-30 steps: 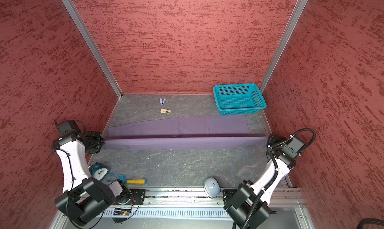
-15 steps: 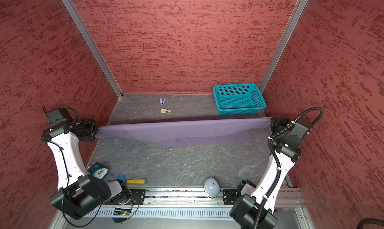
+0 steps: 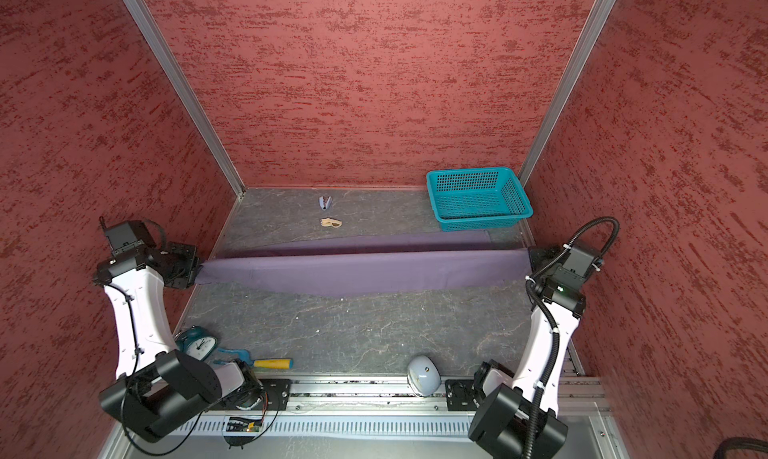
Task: Fold and stack the trousers
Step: 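Lower the folded edge onto the far half with both grippers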
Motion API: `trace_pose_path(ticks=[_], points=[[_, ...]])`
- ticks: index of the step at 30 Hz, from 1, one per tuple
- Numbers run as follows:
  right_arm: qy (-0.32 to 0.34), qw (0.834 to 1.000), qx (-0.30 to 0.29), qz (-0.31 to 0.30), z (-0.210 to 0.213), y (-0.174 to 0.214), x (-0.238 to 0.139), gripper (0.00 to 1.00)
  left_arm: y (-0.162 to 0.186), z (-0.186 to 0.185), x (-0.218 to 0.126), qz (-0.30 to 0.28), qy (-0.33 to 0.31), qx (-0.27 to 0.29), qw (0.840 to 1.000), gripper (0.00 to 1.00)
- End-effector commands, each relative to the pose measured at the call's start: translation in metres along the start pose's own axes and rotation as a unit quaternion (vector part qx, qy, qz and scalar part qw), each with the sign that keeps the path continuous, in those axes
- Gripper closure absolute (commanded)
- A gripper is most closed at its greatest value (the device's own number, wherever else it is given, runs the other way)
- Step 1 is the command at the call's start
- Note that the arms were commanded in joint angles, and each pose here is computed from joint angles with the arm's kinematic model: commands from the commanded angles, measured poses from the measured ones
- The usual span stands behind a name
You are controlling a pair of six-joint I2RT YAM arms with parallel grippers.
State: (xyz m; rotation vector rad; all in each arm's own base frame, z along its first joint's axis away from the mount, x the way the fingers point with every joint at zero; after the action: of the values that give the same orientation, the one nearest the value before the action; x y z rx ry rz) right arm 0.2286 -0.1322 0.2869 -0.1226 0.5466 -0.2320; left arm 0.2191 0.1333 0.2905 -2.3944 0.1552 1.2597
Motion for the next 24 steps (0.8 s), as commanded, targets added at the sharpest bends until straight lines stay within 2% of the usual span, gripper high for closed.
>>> trace_pose_path(ticks=[1, 8, 13, 17, 24], points=[[-0.007, 0.994, -0.006, -0.112, 0.009, -0.031, 0.006, 1.00, -0.036, -0.002, -0.001, -0.110, -0.045, 0.027, 0.993, 1.00], [0.014, 0.995, 0.010, -0.098, -0.007, -0.030, 0.030, 1.00, -0.029, -0.003, 0.040, -0.068, -0.070, 0.037, 0.995, 1.00], [0.022, 0.995, 0.006, -0.102, -0.008, -0.032, 0.037, 1.00, -0.027, -0.003, 0.053, -0.058, -0.084, 0.043, 0.994, 1.00], [0.020, 0.994, 0.002, -0.109, -0.002, -0.035, 0.035, 1.00, -0.027, -0.005, 0.053, -0.057, -0.084, 0.042, 0.994, 1.00], [0.019, 0.987, -0.024, -0.157, 0.002, -0.035, 0.002, 1.00, -0.026, -0.005, 0.031, -0.079, -0.084, 0.055, 0.992, 1.00]])
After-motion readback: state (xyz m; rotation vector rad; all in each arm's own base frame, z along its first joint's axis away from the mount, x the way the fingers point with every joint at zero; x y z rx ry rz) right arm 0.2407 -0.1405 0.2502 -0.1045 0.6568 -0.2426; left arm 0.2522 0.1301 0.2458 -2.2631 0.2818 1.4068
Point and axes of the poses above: each gripper's point midway between its finger pads, its own x axis out along the fingers, its own z axis along the line the jaws close on, y = z × x, the point moved 8 cm from there along -x, back along the fingers, and after that the axes turned 14 degrees about x, right-handed, at the moved point
